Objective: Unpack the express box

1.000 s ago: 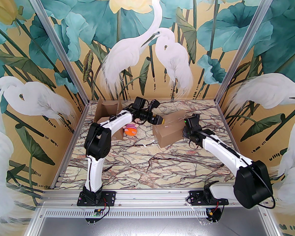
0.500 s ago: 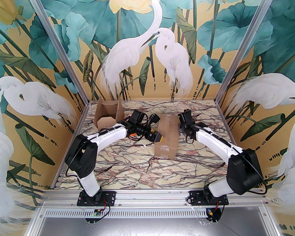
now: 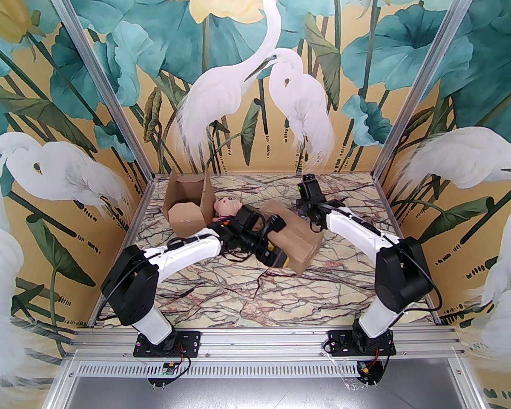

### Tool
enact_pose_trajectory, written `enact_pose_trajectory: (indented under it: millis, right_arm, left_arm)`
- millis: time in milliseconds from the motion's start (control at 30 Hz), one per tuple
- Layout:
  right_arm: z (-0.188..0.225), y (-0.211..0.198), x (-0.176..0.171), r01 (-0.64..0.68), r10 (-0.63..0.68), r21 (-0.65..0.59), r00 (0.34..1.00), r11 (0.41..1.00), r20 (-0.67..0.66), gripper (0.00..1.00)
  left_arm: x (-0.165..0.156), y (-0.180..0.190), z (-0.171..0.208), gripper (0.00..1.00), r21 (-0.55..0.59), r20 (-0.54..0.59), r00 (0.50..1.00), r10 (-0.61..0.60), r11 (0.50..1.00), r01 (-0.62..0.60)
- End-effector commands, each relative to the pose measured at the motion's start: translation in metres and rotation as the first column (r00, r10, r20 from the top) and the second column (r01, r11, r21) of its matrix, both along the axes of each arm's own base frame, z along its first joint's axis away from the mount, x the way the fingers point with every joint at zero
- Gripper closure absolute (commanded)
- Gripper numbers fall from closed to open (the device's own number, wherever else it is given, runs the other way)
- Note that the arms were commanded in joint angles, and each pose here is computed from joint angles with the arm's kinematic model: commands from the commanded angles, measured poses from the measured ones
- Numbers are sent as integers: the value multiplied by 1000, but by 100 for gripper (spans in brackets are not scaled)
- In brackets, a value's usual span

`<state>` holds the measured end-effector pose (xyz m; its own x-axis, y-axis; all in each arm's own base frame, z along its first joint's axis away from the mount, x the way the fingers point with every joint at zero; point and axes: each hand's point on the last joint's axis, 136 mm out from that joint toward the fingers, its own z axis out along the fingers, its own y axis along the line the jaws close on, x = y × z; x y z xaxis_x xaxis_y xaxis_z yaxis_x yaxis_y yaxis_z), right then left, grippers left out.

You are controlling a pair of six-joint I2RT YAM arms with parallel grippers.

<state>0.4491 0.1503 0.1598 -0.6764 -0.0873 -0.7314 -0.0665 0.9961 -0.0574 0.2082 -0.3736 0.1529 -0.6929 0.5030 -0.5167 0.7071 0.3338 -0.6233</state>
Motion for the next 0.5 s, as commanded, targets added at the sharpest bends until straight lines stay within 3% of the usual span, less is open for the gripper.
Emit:
enact_pose_trajectory:
  millis: [0,200,367,467]
  right_arm:
    - [5,47,-6,-178,178,59,984,982,1,100]
    - [39,9,4,-68,61,106,996,992,68,100]
    - [70,-47,11,60,-95,256,987,965,127,100]
    - [77,-68,12,93,-133,264,981,960,139,100]
  left_arm:
    - [3,-13,28,9,-82,123,992,-34,996,45]
    - [18,2,57,8,-33,346,938,-19,999,32]
    - [37,21,69,7,125,542,833,-106,991,45]
    - [51,26,72,5,169,602,788,-132,985,36]
